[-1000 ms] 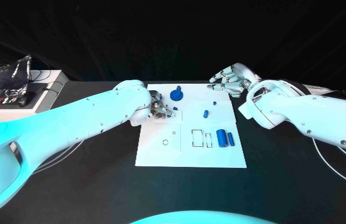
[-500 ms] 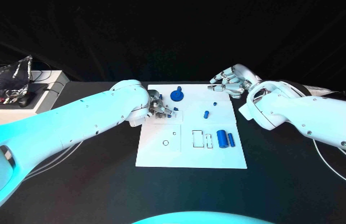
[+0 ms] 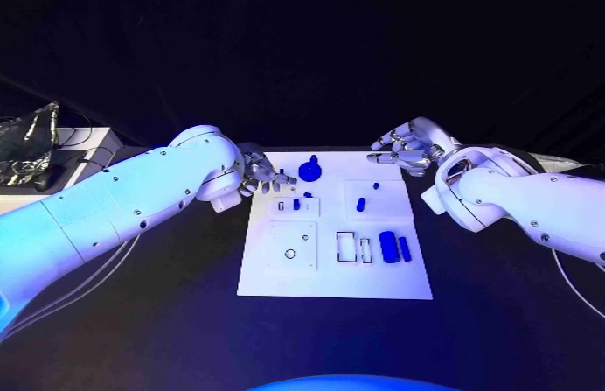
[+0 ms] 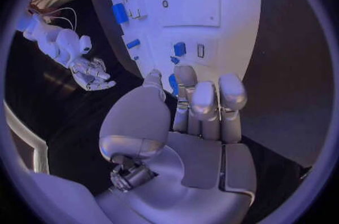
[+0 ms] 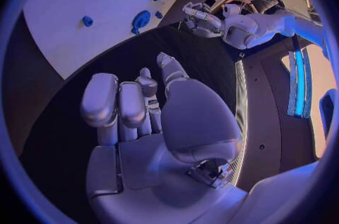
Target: Assemble the parts on the task board
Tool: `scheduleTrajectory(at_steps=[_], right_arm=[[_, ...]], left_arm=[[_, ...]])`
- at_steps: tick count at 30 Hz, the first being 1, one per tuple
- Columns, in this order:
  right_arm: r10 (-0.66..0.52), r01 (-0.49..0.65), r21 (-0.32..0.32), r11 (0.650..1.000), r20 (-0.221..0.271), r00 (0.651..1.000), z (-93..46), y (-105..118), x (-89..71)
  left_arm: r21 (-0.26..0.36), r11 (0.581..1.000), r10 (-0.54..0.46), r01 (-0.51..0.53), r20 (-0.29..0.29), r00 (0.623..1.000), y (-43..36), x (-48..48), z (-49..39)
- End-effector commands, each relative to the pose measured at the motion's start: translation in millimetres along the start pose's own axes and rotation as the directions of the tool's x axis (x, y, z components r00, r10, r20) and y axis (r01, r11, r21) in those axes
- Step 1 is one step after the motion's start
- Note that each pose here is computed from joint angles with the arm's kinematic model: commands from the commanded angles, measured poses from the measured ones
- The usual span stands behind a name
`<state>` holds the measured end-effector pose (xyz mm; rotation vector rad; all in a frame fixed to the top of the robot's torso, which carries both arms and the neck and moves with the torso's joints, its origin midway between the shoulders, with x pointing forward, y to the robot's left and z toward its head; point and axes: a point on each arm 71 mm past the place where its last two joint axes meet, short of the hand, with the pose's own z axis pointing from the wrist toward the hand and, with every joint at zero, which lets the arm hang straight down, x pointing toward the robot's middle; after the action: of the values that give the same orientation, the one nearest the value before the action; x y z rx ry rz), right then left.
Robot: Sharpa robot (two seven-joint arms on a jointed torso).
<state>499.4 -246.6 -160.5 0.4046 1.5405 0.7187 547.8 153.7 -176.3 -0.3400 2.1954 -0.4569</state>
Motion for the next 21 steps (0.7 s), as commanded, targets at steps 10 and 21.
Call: scheduleTrajectory(at_steps=[10,21], right_arm=[[0.003,-0.002,-0.013,1.0,0.036,0.999,0.0,-3.2,-5.9],[0.006,-0.005,-0.022,1.0,0.044,0.999,1.2,0.4,-6.0]], left_arm=[[-0.022,0.986,-0.163,0.164,0.034,0.986,21.6,-24.7,4.3],[-0.036,0.981,-0.186,0.19,0.105,0.977,21.6,-46.3,15.6]])
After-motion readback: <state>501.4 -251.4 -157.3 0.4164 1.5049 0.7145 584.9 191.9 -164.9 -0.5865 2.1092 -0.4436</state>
